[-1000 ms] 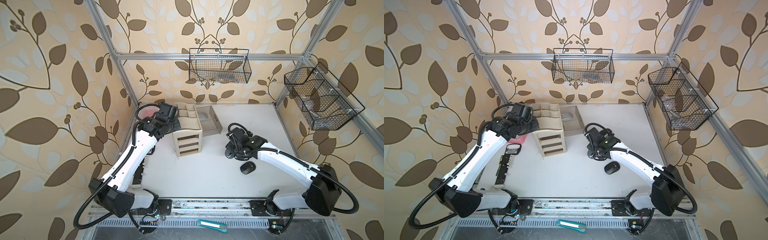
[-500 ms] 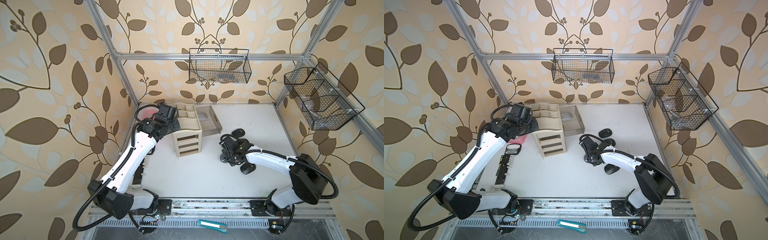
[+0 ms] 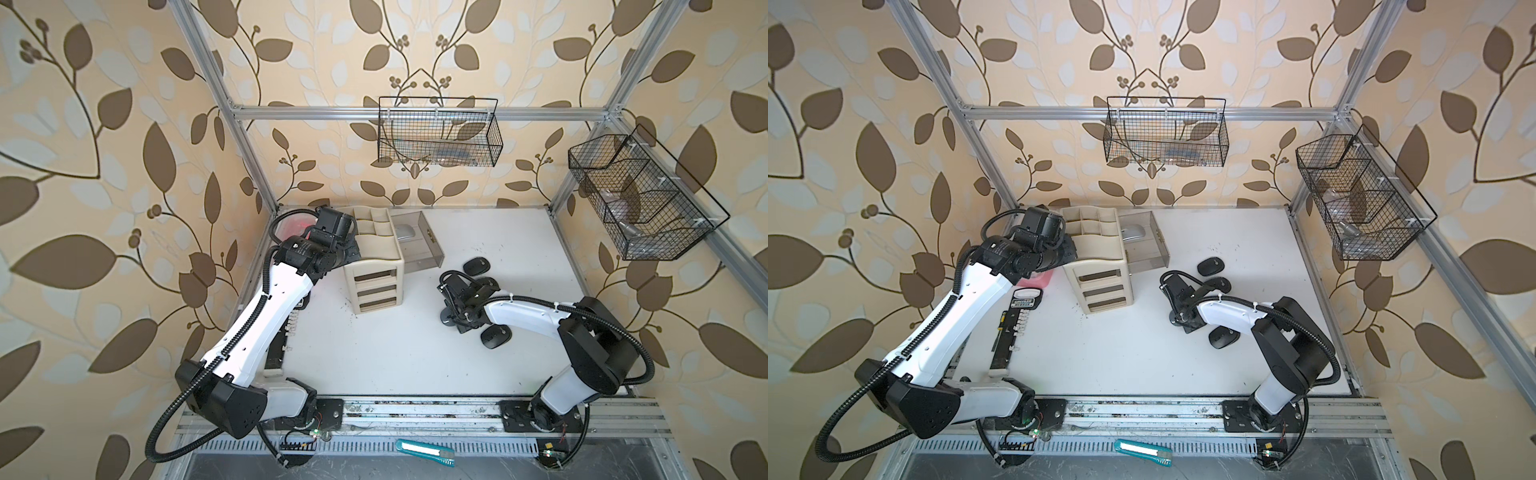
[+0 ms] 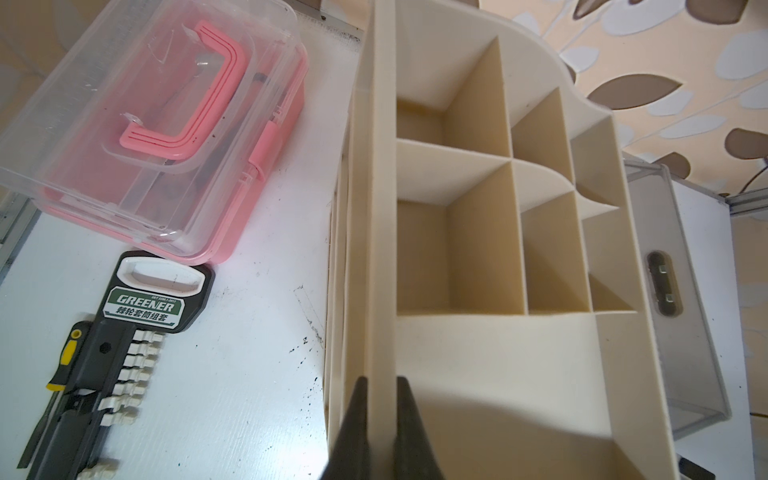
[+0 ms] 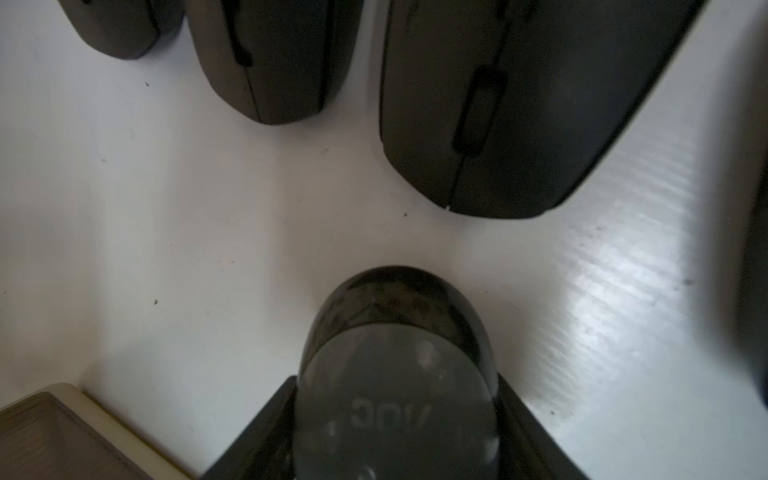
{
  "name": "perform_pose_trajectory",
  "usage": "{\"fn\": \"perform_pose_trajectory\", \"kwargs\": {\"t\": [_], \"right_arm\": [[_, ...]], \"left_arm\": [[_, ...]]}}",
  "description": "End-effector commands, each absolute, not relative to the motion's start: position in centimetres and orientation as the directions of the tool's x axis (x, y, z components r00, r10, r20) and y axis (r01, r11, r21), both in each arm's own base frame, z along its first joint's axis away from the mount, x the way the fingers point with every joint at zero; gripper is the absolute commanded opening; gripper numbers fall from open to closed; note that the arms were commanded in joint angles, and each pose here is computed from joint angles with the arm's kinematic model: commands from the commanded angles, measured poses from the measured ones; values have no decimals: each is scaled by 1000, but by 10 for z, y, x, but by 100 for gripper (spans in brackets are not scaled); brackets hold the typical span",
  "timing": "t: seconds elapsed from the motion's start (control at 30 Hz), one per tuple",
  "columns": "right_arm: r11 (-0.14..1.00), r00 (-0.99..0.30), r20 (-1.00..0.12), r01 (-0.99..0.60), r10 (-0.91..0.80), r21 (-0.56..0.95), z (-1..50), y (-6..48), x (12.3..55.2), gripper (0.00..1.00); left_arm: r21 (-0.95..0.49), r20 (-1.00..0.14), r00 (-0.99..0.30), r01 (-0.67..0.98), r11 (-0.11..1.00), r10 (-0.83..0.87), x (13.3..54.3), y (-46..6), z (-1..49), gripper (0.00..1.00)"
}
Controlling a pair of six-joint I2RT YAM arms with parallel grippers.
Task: Take the mice out of the drawer
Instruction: Place the mouse at the center of the board.
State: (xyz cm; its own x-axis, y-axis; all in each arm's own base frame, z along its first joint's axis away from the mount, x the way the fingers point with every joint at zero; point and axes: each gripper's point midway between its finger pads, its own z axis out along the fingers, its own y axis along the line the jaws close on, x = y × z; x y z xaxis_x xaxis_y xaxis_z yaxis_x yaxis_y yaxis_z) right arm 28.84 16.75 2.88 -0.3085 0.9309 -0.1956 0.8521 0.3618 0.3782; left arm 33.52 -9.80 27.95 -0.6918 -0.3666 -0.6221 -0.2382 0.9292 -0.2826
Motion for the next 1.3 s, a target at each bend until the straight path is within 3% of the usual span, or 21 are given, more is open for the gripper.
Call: {"fn": "perform_pose_trajectory", "kwargs": {"t": [0.0,0.27,0.57,0.93,1.27], "right_arm": [[285,-238,-172,890,956,356,21,166,284,68],[309,-265,-169,883,949,353,29,173,286,81],[312,-297,-103,844,949,435,46,205,288,81],[356,-349,-108,803,931,477,52,214,306,79],[538,-459,-282,690,843,484,121,179,285,79]], "left_arm": [[-378,-697,-580,-202,904,-421,348,-99,318,0],[-375,-701,-578,-198,906,-417,348,-98,320,0],[-376,-700,-579,-198,905,-418,347,-97,320,0],[-400,-688,-592,-173,900,-420,349,-104,321,0],[-455,-640,-640,-131,881,-426,348,-115,316,0]]}}
